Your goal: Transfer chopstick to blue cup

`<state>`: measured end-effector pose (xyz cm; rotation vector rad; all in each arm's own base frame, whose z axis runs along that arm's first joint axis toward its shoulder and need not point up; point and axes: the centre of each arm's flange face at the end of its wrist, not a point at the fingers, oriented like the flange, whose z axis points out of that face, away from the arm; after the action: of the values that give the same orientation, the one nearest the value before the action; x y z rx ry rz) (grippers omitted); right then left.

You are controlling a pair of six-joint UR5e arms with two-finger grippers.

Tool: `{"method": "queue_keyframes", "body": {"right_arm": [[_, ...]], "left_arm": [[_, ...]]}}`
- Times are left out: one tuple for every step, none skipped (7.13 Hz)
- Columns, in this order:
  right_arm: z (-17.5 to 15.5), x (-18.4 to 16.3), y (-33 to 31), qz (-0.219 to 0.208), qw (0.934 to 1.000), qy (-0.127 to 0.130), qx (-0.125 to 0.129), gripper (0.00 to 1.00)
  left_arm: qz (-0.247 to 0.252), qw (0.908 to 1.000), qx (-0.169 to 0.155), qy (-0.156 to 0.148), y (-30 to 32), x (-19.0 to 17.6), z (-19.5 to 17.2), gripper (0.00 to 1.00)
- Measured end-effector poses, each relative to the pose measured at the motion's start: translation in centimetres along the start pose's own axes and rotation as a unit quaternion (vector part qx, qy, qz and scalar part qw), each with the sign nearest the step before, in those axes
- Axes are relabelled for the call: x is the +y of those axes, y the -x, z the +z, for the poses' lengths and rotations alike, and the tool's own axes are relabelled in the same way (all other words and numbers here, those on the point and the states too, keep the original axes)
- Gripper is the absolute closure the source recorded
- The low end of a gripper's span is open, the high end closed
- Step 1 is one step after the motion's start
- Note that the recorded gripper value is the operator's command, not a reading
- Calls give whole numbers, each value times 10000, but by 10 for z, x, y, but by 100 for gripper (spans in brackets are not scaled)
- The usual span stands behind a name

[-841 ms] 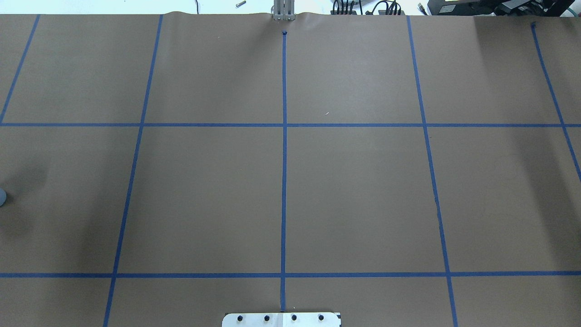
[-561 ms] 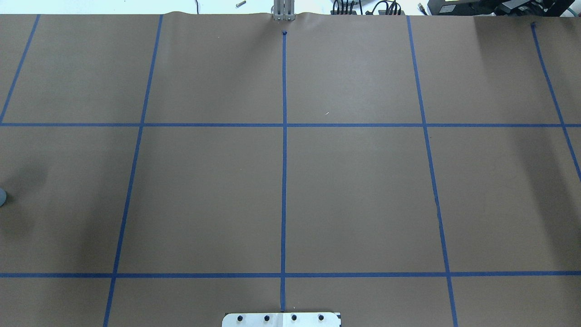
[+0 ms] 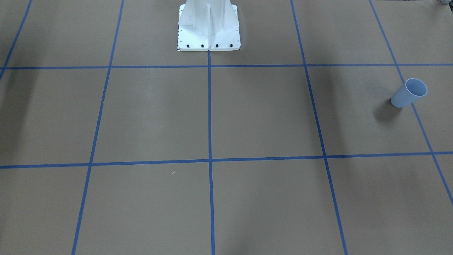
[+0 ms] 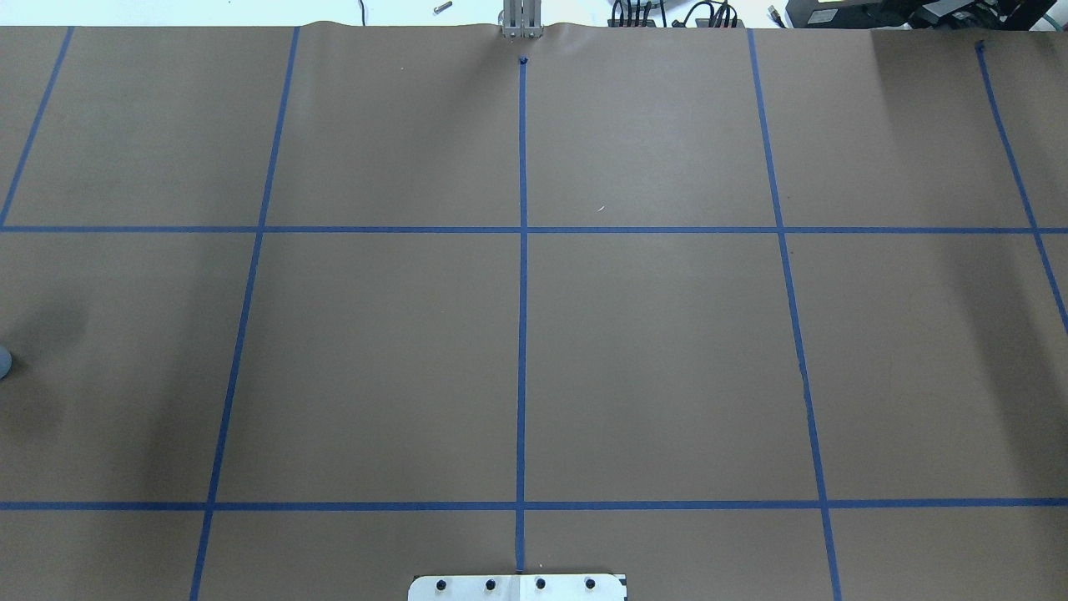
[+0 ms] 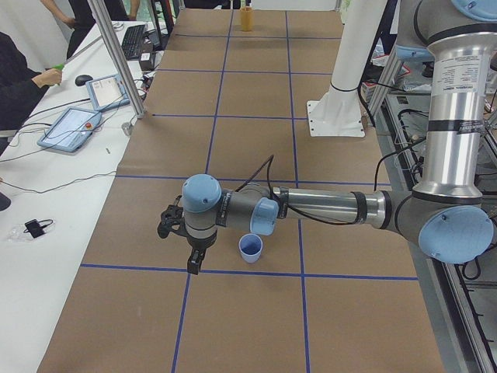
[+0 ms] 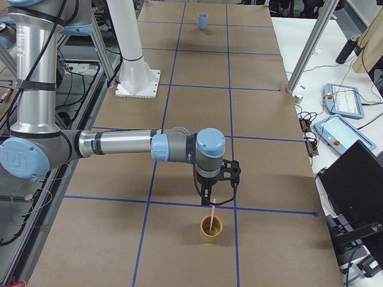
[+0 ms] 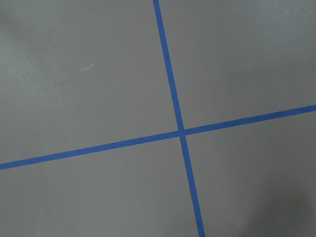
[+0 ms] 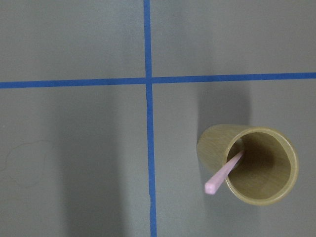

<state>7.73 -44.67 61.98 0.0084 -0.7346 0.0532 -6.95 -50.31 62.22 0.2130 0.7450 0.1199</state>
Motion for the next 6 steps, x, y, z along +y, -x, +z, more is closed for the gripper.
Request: {"method": "queue_keyframes", "body": {"right_arm": [[0, 0, 0, 2, 10000, 1, -1, 0], [0, 0, 0, 10, 10000, 1, -1, 0], [0, 0, 0, 24, 10000, 0, -5, 0], [-1, 0, 1, 21, 10000, -11, -19, 0], [-3, -1, 4, 7, 10000, -31, -37, 0], [-5, -3, 6, -16, 10000, -55, -47, 0]], "left_arm": [[-4, 10000, -26, 5, 1, 0, 0, 1], [2, 10000, -43, 3, 1, 0, 0, 1], [16, 10000, -39, -11, -1, -1, -1, 1], [33, 10000, -16, -18, -3, -2, -1, 1], [74, 10000, 15, 1, -8, -3, 1, 1], [173, 9998, 54, 88, -20, -5, 11, 1]]}}
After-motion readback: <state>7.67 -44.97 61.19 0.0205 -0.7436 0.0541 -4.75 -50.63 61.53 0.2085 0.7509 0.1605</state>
